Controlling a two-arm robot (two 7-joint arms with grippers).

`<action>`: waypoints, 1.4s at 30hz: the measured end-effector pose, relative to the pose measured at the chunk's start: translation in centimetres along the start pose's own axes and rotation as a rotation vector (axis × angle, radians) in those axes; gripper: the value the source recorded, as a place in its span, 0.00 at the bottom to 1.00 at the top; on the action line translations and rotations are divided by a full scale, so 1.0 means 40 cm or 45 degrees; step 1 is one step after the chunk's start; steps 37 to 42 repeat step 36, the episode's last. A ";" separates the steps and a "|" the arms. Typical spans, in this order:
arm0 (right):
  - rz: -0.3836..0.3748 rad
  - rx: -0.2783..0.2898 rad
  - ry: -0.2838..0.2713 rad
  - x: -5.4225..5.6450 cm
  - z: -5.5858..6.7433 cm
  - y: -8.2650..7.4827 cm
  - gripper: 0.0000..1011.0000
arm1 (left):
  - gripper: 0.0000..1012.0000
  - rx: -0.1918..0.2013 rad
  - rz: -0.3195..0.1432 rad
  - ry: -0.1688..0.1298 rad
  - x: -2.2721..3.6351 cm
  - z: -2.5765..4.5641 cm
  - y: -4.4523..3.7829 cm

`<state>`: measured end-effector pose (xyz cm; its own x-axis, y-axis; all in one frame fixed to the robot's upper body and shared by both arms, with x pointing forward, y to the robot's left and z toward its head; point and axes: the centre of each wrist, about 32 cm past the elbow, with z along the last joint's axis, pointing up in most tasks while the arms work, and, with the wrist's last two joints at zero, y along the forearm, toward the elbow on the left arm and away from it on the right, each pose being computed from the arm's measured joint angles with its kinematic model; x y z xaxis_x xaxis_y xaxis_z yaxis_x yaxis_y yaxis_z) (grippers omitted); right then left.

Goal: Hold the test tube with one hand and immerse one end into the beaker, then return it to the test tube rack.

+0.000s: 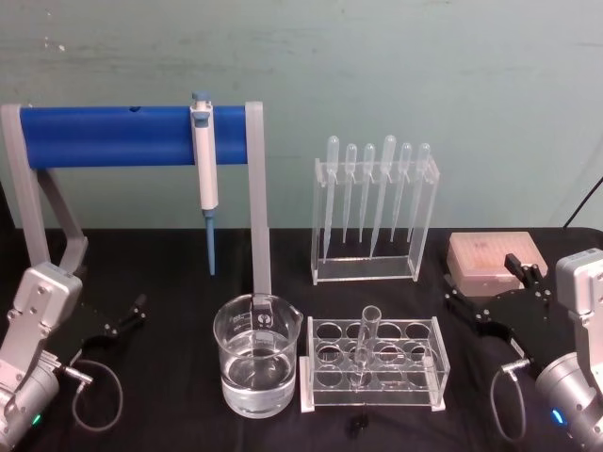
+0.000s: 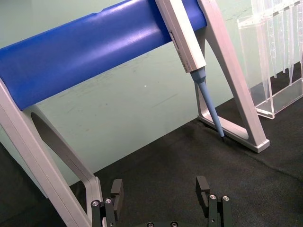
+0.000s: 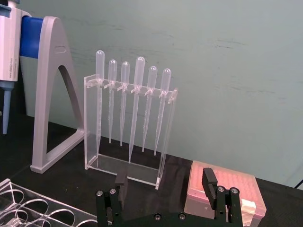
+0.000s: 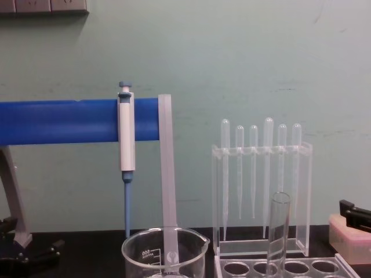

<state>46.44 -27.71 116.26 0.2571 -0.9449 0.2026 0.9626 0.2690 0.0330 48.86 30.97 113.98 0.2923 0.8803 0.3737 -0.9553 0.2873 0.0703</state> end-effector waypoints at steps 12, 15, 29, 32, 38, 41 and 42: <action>0.002 0.002 -0.001 0.000 0.001 0.000 0.99 | 0.99 0.000 0.000 0.000 0.000 0.000 0.000; 0.002 0.002 0.000 0.000 0.001 0.000 0.99 | 0.99 0.000 0.000 0.000 0.000 0.000 0.000; 0.001 0.002 0.001 0.000 0.001 0.000 0.99 | 0.99 0.000 0.000 0.000 0.000 0.000 0.000; 0.001 0.002 0.001 0.000 0.001 0.000 0.99 | 0.99 0.000 0.000 0.000 0.000 0.000 0.000; 0.001 0.002 0.001 0.000 0.001 0.000 0.99 | 0.99 0.000 0.000 0.000 0.000 0.000 0.000; 0.001 0.002 0.001 0.000 0.001 0.000 0.99 | 0.99 0.000 0.000 0.000 0.000 0.000 0.000; 0.001 0.002 0.001 0.000 0.001 0.000 0.99 | 0.99 0.000 0.000 0.000 0.000 0.000 0.000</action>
